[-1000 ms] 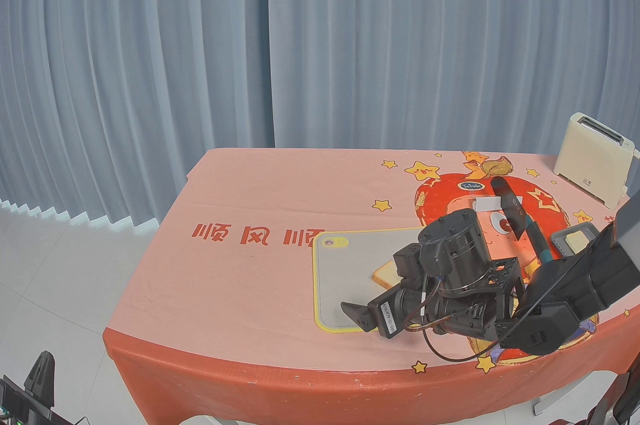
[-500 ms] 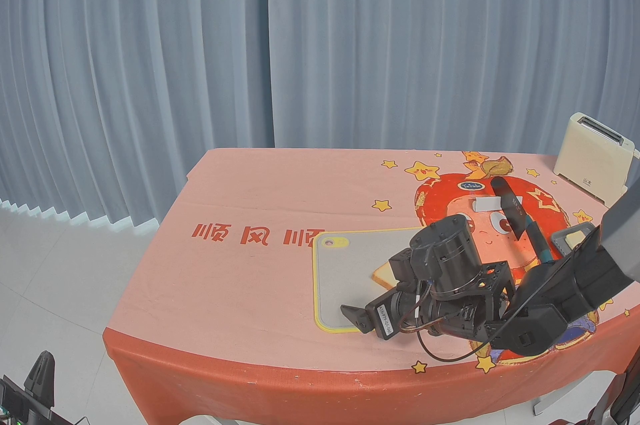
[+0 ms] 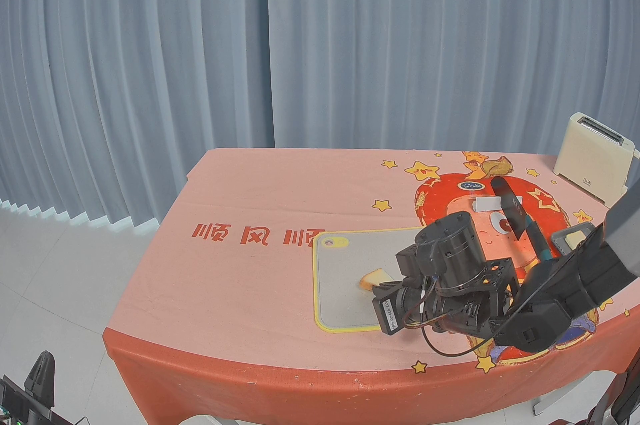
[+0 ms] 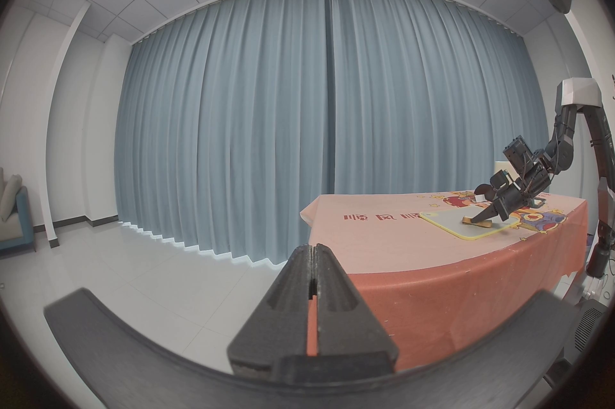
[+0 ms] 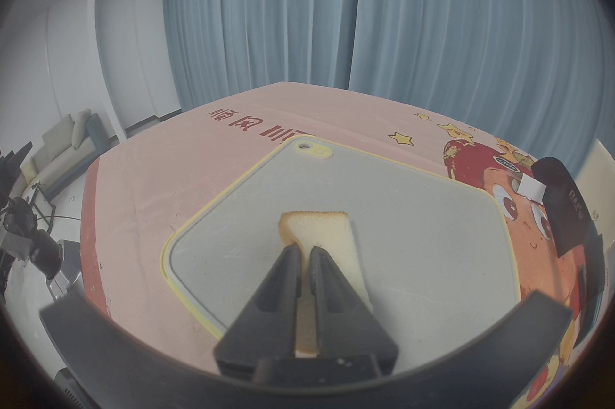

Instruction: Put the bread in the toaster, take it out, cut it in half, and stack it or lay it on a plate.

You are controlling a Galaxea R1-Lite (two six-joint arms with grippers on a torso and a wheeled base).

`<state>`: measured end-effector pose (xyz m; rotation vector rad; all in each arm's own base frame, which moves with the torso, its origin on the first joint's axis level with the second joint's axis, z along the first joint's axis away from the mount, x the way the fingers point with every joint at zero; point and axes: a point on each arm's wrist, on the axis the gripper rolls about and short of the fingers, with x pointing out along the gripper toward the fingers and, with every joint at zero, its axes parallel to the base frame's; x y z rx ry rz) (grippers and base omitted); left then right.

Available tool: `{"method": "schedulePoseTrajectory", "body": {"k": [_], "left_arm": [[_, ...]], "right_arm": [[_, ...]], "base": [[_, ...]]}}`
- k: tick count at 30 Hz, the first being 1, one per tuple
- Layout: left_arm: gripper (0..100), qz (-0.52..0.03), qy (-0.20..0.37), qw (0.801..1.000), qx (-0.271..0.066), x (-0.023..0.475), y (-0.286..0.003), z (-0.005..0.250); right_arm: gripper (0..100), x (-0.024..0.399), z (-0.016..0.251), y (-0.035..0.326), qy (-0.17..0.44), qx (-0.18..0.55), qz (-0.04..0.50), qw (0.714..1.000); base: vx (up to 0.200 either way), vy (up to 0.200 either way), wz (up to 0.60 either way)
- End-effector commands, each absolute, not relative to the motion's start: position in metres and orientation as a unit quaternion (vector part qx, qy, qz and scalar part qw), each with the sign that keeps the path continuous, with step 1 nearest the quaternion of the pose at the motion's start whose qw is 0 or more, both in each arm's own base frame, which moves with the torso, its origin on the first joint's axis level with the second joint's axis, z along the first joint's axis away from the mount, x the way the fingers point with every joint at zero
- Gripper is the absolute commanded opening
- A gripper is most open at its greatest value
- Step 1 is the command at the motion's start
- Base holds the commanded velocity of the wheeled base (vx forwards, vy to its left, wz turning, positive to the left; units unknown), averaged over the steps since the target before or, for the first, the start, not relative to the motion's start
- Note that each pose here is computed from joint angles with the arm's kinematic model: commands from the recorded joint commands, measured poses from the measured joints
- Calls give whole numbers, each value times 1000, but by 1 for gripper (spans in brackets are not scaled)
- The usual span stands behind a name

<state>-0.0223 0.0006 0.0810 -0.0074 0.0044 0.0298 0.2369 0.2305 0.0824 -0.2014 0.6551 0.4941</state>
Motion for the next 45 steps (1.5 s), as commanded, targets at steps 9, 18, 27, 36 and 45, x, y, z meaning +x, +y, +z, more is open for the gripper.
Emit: {"method": "schedulePoseTrajectory", "body": {"k": [9,18,27,36,45], "left_arm": [[0,15,11,1000,-4,-21,1,76],[0,15,11,1000,-4,-21,1,76],[0,15,11,1000,-4,-21,1,76],[0,15,11,1000,-4,-21,1,76],[0,16,10,1000,-4,-21,1,76]], "right_arm": [[0,226,130,216,257,-62,246,932],[0,207,147,185,241,-48,235,941],[0,185,162,152,217,-30,219,951],[0,188,170,123,204,-6,176,963],[0,185,165,121,212,-11,176,961]], "base": [[0,0,0],[0,0,0],[0,0,0],[0,0,0],[0,0,0]]}}
